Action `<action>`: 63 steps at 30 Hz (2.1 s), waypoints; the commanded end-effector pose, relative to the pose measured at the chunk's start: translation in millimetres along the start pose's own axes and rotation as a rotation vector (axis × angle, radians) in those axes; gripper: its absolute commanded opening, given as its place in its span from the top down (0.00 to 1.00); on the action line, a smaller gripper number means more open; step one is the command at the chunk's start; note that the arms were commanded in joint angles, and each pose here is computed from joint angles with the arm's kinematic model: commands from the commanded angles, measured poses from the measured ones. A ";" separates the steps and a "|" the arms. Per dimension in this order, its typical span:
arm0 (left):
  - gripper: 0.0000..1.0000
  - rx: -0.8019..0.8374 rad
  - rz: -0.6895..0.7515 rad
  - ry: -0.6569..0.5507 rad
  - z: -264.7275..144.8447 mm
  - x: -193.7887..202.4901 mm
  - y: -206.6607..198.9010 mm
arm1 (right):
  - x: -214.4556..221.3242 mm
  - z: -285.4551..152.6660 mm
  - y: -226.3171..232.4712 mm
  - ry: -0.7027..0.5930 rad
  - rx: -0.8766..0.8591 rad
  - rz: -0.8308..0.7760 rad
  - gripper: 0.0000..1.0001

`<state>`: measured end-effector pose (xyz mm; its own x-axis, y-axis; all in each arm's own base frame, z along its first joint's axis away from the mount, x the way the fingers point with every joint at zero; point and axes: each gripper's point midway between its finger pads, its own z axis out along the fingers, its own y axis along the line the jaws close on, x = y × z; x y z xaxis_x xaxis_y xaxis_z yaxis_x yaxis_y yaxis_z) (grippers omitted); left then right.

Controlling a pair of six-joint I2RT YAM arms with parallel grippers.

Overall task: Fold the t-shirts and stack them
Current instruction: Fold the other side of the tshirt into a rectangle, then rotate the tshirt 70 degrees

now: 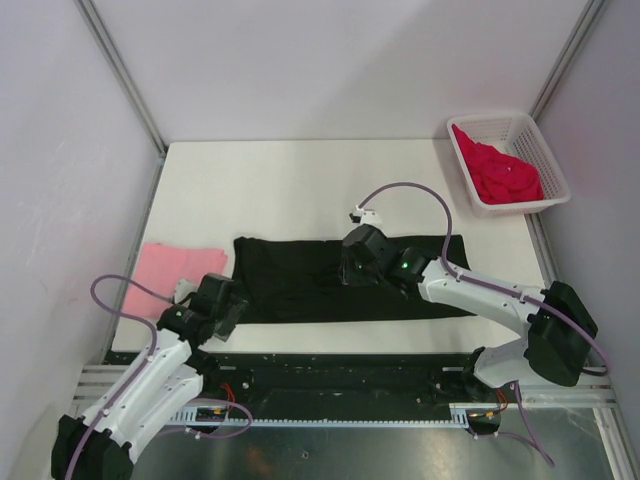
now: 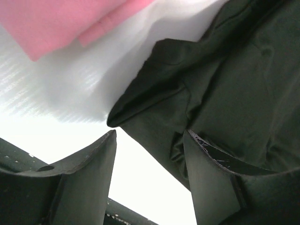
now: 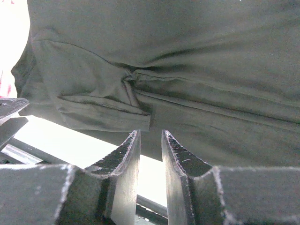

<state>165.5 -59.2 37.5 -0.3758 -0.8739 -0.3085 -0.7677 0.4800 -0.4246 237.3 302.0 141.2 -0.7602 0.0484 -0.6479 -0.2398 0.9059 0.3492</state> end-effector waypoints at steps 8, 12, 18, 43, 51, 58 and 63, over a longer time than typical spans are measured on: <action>0.37 -0.044 -0.023 -0.112 20.7 -17.6 -1.3 | -5.1 -9.2 -7.2 -0.029 -0.001 0.017 0.70; 0.41 -0.063 -0.009 -0.108 27.6 -16.4 -2.6 | -6.0 -10.7 -10.8 -0.032 0.003 0.022 0.70; 0.49 -0.063 0.034 -0.138 34.3 -28.5 -22.5 | -10.1 -13.7 -17.5 -0.044 0.009 0.036 0.71; 0.54 0.350 0.452 0.096 206.8 -87.4 -381.5 | -59.9 -31.9 -127.4 -0.154 0.214 0.142 0.70; 0.45 0.659 0.454 0.148 215.9 -96.5 -462.4 | -55.2 -35.2 -141.4 -0.131 0.238 0.144 0.70; 0.50 0.627 0.456 0.080 201.7 -140.1 -444.8 | -47.4 -44.2 -145.4 -0.119 0.244 0.143 0.70; 0.58 0.568 0.518 0.058 196.2 -140.7 -426.9 | -45.6 -45.8 -144.7 -0.122 0.236 0.154 0.70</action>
<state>652.7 -130.4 39.9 -0.6825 -0.5851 -0.4379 -0.1996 0.7256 -0.6585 282.4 151.6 146.9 -0.7017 0.2293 -0.6746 0.0396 0.9579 0.2844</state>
